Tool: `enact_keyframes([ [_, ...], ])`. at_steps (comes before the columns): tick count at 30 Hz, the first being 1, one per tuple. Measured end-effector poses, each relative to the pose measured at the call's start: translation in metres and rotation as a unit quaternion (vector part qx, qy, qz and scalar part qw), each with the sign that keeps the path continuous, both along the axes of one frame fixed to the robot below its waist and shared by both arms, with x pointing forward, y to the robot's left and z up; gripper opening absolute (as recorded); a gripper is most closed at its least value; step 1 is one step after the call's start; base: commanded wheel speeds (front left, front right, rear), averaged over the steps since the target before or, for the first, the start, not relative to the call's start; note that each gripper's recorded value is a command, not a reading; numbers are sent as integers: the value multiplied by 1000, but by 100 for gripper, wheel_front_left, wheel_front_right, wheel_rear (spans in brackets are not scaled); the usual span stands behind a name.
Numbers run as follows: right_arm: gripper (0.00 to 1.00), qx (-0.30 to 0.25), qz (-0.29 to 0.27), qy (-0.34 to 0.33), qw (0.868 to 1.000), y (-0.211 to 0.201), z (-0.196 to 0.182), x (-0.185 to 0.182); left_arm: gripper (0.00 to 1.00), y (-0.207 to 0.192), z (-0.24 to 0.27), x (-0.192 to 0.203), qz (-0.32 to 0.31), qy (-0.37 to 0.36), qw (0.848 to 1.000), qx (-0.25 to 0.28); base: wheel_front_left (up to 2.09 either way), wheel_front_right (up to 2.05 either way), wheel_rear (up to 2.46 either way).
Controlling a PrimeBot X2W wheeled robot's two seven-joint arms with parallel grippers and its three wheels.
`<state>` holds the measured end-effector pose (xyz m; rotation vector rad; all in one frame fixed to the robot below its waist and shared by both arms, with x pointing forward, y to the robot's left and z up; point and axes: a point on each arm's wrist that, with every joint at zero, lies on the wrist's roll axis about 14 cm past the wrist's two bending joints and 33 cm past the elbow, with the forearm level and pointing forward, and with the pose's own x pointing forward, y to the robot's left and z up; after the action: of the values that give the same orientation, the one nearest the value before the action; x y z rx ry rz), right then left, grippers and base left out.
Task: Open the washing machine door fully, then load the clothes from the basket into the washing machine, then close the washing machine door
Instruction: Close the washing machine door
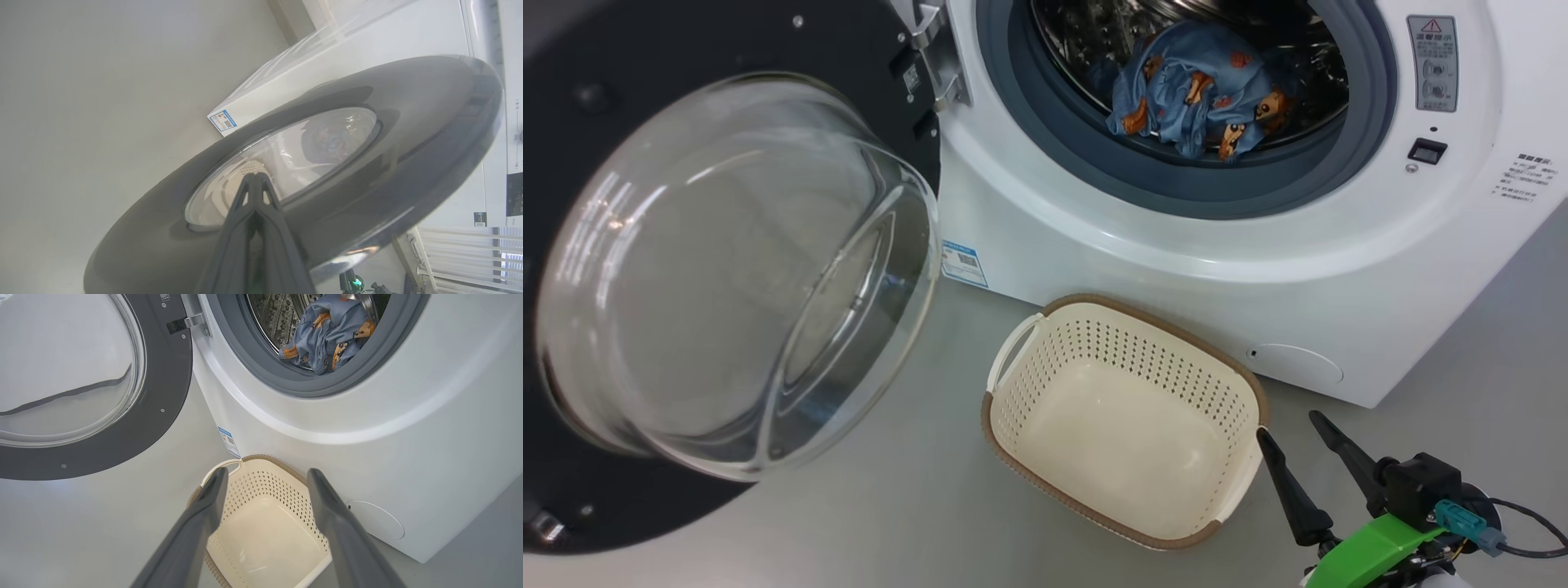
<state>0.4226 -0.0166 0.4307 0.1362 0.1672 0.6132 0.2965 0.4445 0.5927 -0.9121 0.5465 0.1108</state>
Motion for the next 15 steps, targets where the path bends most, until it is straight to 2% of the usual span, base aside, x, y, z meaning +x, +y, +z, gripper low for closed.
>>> enact_keyframes([
  [8, 100, -5, -11, -2, 1000, -10, 3, -5, 0, -39, -3, -6, -80, -1, 997, -2, 0, 0, 0],
  [15, 100, -4, -21, -8, 1000, -15, 9, -9, 0, -75, 2, -9, -152, -14, 988, -4, 0, 0, 0],
])
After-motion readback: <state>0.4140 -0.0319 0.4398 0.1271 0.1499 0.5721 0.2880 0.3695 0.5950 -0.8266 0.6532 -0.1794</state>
